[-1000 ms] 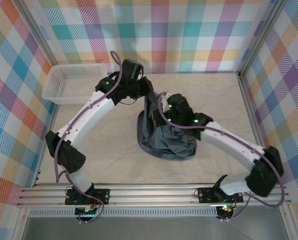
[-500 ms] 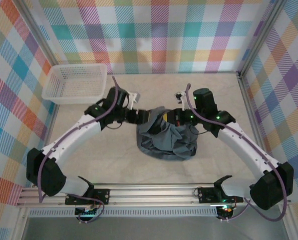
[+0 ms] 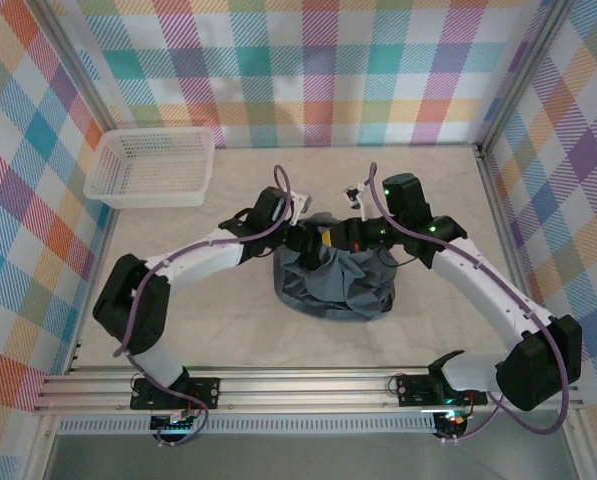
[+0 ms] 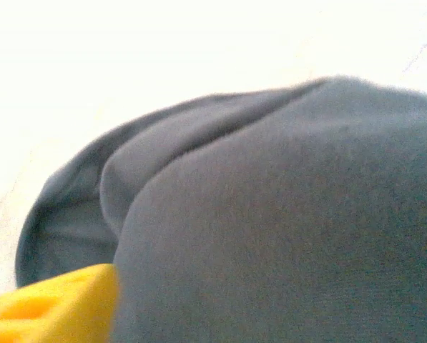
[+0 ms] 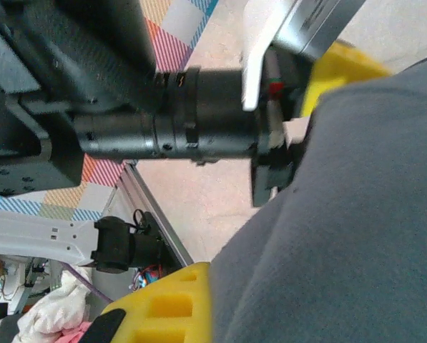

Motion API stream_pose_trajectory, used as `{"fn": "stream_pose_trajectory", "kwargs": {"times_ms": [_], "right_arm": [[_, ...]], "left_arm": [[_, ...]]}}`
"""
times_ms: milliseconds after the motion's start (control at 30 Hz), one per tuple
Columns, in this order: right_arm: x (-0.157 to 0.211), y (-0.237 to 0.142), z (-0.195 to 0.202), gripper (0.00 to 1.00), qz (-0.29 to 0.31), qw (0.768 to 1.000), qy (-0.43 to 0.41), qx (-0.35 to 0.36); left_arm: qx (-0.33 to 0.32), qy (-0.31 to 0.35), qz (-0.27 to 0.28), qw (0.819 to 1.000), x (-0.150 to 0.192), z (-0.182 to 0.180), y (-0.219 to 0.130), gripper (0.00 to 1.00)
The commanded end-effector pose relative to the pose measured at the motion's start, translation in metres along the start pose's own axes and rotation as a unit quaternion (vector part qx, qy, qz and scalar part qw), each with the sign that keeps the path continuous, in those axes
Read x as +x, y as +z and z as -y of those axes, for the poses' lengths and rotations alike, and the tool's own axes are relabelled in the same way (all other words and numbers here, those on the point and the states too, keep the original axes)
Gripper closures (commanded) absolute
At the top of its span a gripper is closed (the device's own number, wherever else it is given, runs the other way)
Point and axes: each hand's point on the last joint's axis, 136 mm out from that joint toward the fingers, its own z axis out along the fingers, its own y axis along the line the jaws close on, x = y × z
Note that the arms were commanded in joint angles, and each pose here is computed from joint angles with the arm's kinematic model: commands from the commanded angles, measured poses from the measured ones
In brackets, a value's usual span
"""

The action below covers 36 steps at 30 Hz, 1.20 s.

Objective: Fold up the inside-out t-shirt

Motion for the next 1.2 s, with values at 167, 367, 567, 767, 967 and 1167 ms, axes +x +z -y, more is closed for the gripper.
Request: {"fn": "stream_pose_trajectory", "kwargs": {"times_ms": [167,367,567,767,967,1167], "right_arm": [[-0.008,-0.028,0.112,1.00,-0.024,0.975,0.121,0.184],[-0.010,-0.025,0.190,0.97,-0.055,0.942,0.113,0.311],[-0.046,-0.062,0.130,0.56,0.062,0.952,0.100,0.282],[-0.022,-0.066,0.036,0.67,0.149,0.973,0.026,0.174],[-0.005,-0.009,0.006,0.51,0.108,0.979,-0.034,0.168],[-0.016,0.028,0.045,0.47,0.101,0.967,-0.018,0.233]], "left_arm": [[0.211,-0.148,-0.008,0.966,-0.053,0.042,-0.072,1.00],[0.270,-0.245,-0.133,0.922,-0.041,0.079,-0.131,1.00],[0.217,-0.320,-0.119,0.914,-0.041,0.064,-0.125,1.00],[0.220,-0.357,-0.108,0.901,-0.061,0.065,-0.118,1.00],[0.228,-0.345,-0.102,0.905,-0.073,0.071,-0.124,1.00],[0.227,-0.344,-0.099,0.906,-0.073,0.072,-0.129,1.00]]}}
